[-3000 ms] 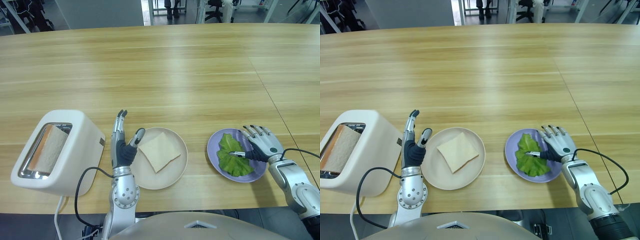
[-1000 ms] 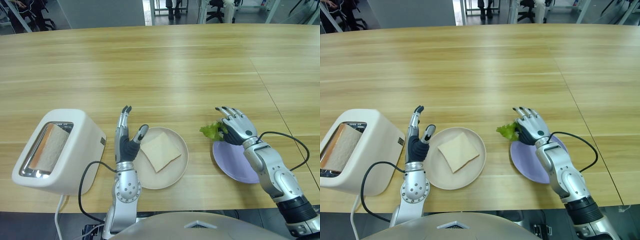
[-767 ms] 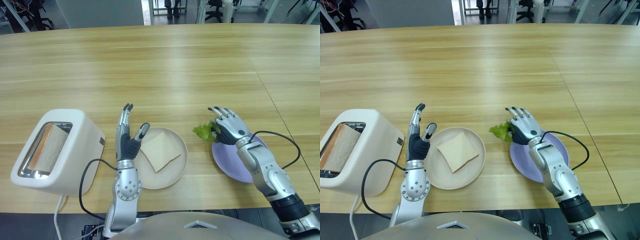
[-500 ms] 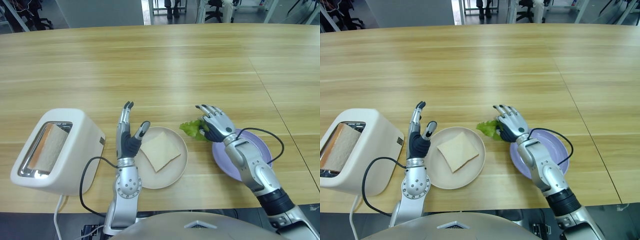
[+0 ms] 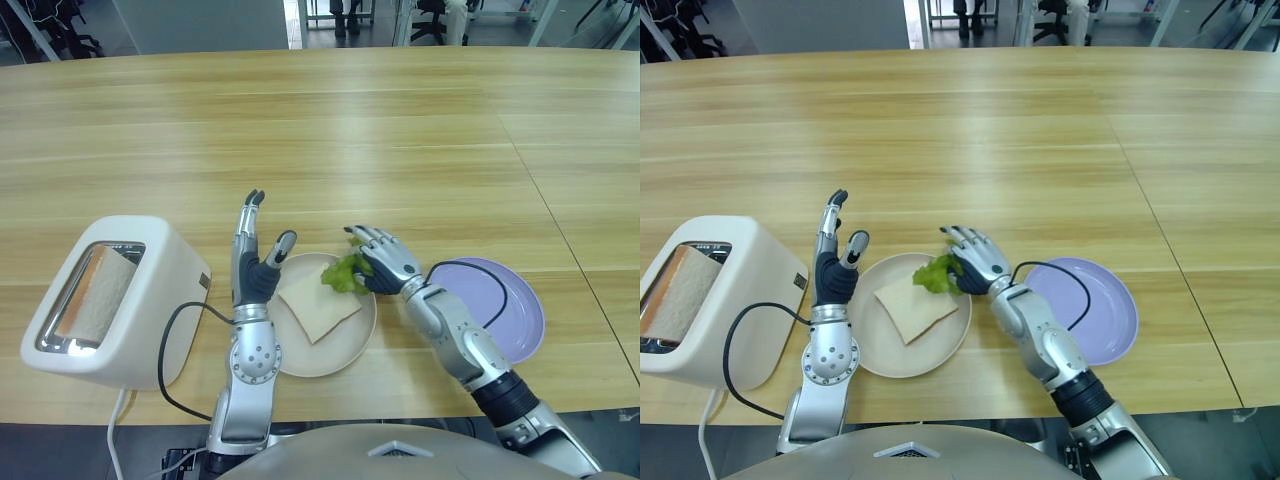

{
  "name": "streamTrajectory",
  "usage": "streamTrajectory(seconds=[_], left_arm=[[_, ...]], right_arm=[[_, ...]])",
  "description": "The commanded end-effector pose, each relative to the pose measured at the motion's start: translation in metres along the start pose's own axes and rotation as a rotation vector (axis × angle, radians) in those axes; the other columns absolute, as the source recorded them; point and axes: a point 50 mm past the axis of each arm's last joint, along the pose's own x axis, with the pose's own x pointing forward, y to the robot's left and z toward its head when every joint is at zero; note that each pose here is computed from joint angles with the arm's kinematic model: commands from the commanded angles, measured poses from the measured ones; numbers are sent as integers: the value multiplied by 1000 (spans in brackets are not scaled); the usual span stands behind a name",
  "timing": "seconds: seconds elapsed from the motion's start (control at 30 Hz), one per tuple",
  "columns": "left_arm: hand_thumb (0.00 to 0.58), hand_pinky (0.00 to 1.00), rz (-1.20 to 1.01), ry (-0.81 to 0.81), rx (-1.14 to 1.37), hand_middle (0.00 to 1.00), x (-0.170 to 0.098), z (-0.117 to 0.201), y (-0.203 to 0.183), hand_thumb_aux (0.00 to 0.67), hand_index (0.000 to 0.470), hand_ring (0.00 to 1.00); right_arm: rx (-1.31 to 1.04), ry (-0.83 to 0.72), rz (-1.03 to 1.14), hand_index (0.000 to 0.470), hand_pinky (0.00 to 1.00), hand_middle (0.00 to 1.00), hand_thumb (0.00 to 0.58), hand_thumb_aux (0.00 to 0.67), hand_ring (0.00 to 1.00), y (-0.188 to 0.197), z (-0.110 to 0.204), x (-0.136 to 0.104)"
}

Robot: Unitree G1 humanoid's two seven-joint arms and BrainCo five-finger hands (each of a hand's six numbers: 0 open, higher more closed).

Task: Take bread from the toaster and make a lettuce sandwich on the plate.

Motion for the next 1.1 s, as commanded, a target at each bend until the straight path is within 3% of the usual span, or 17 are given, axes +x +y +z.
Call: streamTrajectory(seconds=[0.03,0.7,1.1], left_arm=[[0,0,-27,18,-4,0,2,-7,-5,0,0,0],[0,0,-27,-30,-27,0,14,1,-6,0,0,0],[0,0,-43,-22,-24,0,10,1,-7,0,0,0]], right_arm=[[-2,-48,-3,460,0,0,580,670,0,-1,14,2],[4,-160,100,460,0,0,580,670,0,12,50,-7],[78,-98,188,460,0,0,580,670,0,36,36,-6]])
